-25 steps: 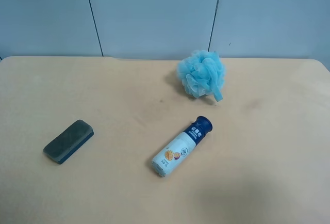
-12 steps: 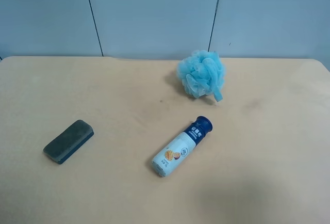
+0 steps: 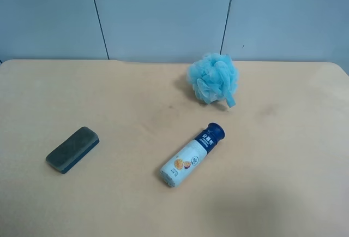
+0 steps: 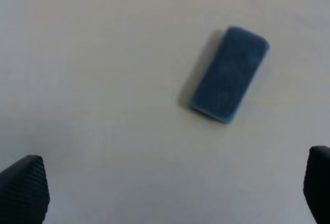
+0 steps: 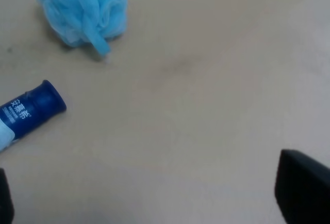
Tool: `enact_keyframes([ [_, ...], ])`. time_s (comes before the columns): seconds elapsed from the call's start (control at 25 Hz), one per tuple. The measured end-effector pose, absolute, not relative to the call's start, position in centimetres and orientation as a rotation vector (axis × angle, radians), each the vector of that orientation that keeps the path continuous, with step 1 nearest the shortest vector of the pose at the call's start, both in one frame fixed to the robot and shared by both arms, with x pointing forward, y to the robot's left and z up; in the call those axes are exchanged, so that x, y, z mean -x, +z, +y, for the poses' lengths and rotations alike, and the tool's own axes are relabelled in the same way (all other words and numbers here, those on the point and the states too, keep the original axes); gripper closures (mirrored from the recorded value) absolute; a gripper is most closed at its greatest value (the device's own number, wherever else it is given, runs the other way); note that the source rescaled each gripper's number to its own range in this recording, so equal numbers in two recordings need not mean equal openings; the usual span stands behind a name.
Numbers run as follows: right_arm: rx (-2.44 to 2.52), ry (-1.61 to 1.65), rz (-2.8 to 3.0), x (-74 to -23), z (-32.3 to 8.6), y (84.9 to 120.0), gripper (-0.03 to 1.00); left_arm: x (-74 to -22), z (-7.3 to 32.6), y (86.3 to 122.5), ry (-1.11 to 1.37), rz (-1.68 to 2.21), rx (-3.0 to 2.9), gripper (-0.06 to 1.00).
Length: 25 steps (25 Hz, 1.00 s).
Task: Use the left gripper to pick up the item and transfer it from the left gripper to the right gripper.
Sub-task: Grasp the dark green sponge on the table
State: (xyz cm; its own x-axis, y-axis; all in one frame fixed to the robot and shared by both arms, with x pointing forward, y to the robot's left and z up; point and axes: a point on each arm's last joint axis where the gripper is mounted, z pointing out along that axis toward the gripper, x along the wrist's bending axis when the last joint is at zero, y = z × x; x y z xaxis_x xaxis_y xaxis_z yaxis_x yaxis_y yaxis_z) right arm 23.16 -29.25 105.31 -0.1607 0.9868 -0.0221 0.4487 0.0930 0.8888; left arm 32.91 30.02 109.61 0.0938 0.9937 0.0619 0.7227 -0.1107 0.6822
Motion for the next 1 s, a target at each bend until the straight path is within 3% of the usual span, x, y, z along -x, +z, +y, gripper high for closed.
enact_keyframes([
  [0.4, -1.425, 1.014, 1.699, -23.2, -29.3, 105.3, -0.03, -42.7, 26.4, 103.5, 0.478, 1.578, -2.407, -0.06],
  [1.0, -1.425, 1.014, 1.699, -23.2, -29.3, 105.3, -0.03, -48.6, 23.3, 94.2, 0.338, 1.648, -2.562, -0.06],
])
